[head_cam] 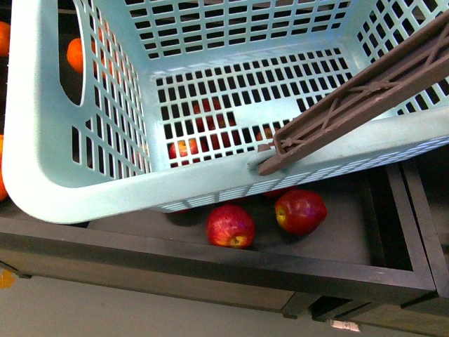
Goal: Pick mango and avocado into basket
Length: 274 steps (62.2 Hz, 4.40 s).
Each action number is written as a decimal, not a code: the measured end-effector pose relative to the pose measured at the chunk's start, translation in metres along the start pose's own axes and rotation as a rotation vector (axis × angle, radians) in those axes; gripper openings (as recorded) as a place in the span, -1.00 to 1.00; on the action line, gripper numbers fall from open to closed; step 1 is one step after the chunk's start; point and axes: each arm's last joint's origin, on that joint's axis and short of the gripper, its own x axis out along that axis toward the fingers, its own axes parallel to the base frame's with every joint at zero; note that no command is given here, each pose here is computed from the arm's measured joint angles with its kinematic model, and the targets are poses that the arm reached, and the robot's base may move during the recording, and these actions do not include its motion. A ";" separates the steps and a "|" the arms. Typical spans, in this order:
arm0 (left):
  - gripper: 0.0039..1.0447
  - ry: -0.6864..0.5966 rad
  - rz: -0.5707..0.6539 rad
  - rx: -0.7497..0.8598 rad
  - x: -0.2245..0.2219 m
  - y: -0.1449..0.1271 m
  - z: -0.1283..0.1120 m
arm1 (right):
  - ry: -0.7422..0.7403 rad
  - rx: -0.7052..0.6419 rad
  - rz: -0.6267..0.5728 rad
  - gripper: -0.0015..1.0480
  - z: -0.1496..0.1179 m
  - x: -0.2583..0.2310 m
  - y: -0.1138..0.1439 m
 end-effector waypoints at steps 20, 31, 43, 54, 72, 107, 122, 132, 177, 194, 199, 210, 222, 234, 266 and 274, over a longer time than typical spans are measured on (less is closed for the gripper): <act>-0.71 0.000 0.000 0.000 0.000 0.000 0.000 | -0.290 -0.033 0.054 0.25 0.025 -0.085 -0.003; -0.71 0.000 0.000 0.000 0.000 0.000 0.000 | -0.510 -0.092 0.140 0.25 0.033 -0.178 0.007; -0.71 0.000 0.000 0.000 0.000 0.000 0.000 | -0.678 -0.117 0.232 0.25 0.027 -0.258 0.028; -0.71 -0.001 0.000 0.000 0.000 0.000 0.000 | -0.853 -0.146 0.308 0.25 0.027 -0.329 0.061; -0.71 0.000 0.000 0.000 0.000 0.000 0.000 | -0.987 -0.182 0.527 0.25 0.012 -0.390 0.136; -0.71 0.000 0.000 0.000 0.000 0.000 0.000 | -0.863 -0.269 0.643 0.66 -0.020 -0.367 0.247; -0.71 0.004 0.009 0.003 0.002 0.001 -0.001 | -0.885 -0.188 0.613 0.83 -0.019 -0.369 0.232; -0.71 0.000 0.012 0.003 0.002 0.001 0.000 | -0.992 -0.064 0.487 0.78 -0.019 -0.386 0.190; -0.71 0.005 0.009 0.006 0.002 0.001 -0.001 | -1.129 -0.210 0.327 -0.96 -0.127 -0.350 0.148; -0.71 0.005 0.009 0.006 0.002 0.001 -0.001 | -1.128 -0.211 0.326 -0.96 -0.146 -0.346 0.142; -0.71 0.004 0.009 0.006 0.002 0.001 -0.001 | -1.129 -0.210 0.327 -0.96 -0.150 -0.345 0.141; -0.71 0.004 0.009 0.006 0.002 0.001 -0.001 | -1.134 -0.211 0.326 -0.68 -0.157 -0.345 0.139; -0.71 0.005 0.009 0.006 0.002 0.001 -0.001 | -1.135 -0.211 0.326 -0.05 -0.157 -0.345 0.139; -0.71 0.004 0.009 0.006 0.002 0.001 -0.001 | -1.136 -0.211 0.327 0.74 -0.157 -0.345 0.139; -0.71 0.029 -0.005 0.001 0.004 -0.001 -0.005 | -1.139 -0.209 0.325 0.83 -0.157 -0.345 0.139; -0.71 0.014 0.006 0.002 0.003 0.000 -0.003 | -1.139 -0.209 0.325 0.83 -0.157 -0.345 0.139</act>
